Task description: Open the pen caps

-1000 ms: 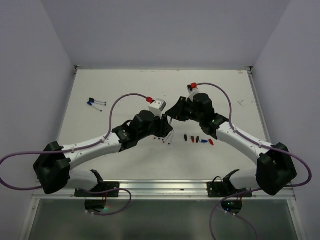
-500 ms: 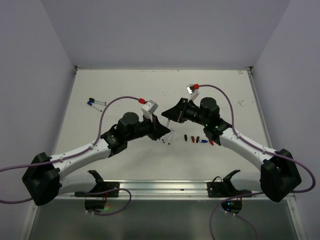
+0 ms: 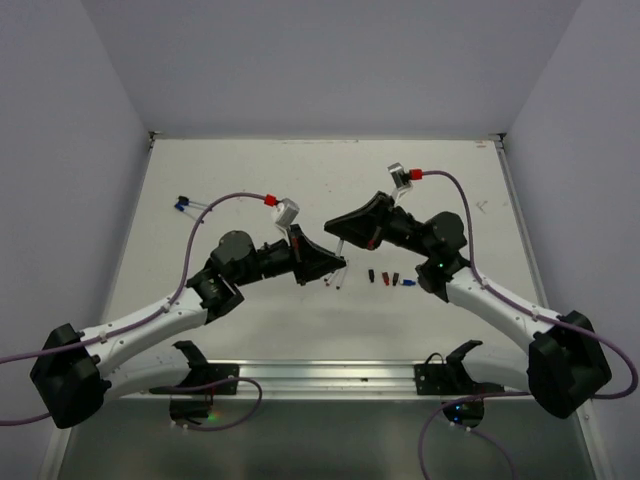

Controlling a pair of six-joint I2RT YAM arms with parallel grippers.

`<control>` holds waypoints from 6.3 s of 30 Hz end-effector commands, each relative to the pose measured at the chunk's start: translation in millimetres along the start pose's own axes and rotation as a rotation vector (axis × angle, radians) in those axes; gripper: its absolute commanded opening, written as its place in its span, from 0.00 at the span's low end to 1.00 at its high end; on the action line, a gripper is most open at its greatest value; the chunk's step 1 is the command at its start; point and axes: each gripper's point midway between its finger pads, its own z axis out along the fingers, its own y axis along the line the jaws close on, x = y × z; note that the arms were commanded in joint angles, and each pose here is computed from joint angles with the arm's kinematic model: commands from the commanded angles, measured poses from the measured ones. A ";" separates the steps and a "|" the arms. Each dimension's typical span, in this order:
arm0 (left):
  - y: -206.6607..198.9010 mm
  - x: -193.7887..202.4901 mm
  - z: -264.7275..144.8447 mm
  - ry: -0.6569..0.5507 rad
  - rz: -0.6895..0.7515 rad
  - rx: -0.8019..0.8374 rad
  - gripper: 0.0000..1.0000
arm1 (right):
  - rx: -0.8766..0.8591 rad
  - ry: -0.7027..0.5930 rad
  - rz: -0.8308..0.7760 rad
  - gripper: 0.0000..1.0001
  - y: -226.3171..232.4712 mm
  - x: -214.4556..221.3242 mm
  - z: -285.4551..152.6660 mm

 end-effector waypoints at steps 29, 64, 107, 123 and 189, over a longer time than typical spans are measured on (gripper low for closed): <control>10.1 -19.7 -2.5 -0.108 0.078 -0.293 0.00 | 0.615 -0.070 0.109 0.00 -134.3 12.3 -40.2; 63.6 37.0 -24.6 0.006 0.007 -0.480 0.00 | 0.796 -0.695 0.003 0.00 -183.6 -129.8 -113.9; 60.4 -1.1 53.7 0.127 0.218 -0.375 0.69 | 0.427 -0.190 0.018 0.00 -68.3 -40.6 -27.1; 124.6 -33.2 7.8 0.014 0.359 -1.196 0.00 | 0.897 -0.205 -0.044 0.00 -118.3 -59.1 -47.7; 89.1 13.2 -34.4 0.030 0.021 -0.589 0.00 | 0.982 -0.544 -0.116 0.00 -157.8 -166.3 -97.3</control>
